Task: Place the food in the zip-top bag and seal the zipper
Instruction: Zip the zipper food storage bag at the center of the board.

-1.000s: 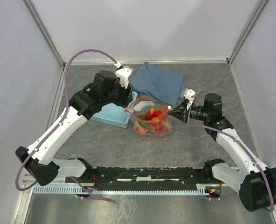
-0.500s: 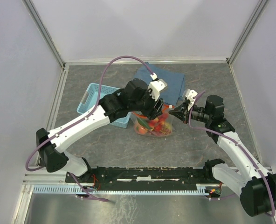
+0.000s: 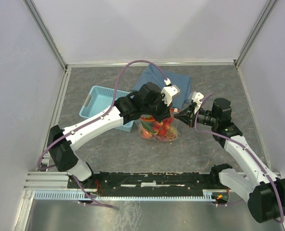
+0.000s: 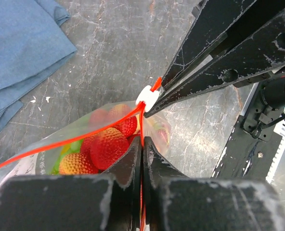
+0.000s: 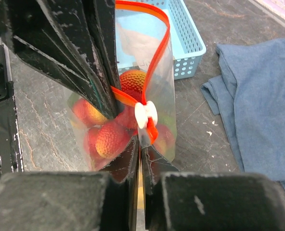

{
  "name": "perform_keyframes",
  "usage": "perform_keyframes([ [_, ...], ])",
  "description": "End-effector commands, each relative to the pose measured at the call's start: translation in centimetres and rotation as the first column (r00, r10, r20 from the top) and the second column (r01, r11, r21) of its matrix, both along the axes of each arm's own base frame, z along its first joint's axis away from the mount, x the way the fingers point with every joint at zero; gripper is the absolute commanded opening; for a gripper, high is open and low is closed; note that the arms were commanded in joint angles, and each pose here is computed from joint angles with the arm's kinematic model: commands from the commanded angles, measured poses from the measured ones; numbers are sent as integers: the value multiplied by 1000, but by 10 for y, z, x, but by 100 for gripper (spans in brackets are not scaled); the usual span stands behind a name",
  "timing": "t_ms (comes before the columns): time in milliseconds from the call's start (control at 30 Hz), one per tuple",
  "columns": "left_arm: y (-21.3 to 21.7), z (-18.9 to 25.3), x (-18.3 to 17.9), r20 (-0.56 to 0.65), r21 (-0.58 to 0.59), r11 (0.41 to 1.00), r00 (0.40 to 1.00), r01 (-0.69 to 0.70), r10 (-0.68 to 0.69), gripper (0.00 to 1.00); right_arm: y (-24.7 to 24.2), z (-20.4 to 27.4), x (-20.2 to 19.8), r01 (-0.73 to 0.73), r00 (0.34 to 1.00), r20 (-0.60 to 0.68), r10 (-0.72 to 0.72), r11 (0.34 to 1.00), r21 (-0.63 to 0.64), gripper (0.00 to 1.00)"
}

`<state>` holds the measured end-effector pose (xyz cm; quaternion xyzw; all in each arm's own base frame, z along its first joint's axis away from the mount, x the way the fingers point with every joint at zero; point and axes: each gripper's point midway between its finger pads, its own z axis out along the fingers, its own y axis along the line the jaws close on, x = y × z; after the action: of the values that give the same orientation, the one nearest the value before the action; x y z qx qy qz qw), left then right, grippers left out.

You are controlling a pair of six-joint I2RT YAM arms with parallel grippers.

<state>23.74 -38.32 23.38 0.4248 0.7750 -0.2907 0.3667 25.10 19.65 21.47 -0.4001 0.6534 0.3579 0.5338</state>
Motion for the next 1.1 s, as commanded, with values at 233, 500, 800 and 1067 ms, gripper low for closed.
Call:
perform_keyframes([
  [233, -9, 22, -10, 89, -75, 990, 989, 122, -115, 3, 14, 25, -12, -135, 988, 85, 130, 989, 54, 27],
  [500, -6, 27, -18, 110, -88, 982, 981, 167, -157, 3, 19, 25, -16, -190, 979, 91, 184, 980, 63, 27],
  [800, 0, 29, -27, 137, -73, 971, 967, 228, -217, 3, 19, 21, -17, -217, 967, 138, 213, 976, 20, 45],
  [1067, 3, 25, -27, 151, -54, 971, 963, 232, -222, 3, 20, 15, -14, -228, 968, 107, 226, 974, 6, 54],
])
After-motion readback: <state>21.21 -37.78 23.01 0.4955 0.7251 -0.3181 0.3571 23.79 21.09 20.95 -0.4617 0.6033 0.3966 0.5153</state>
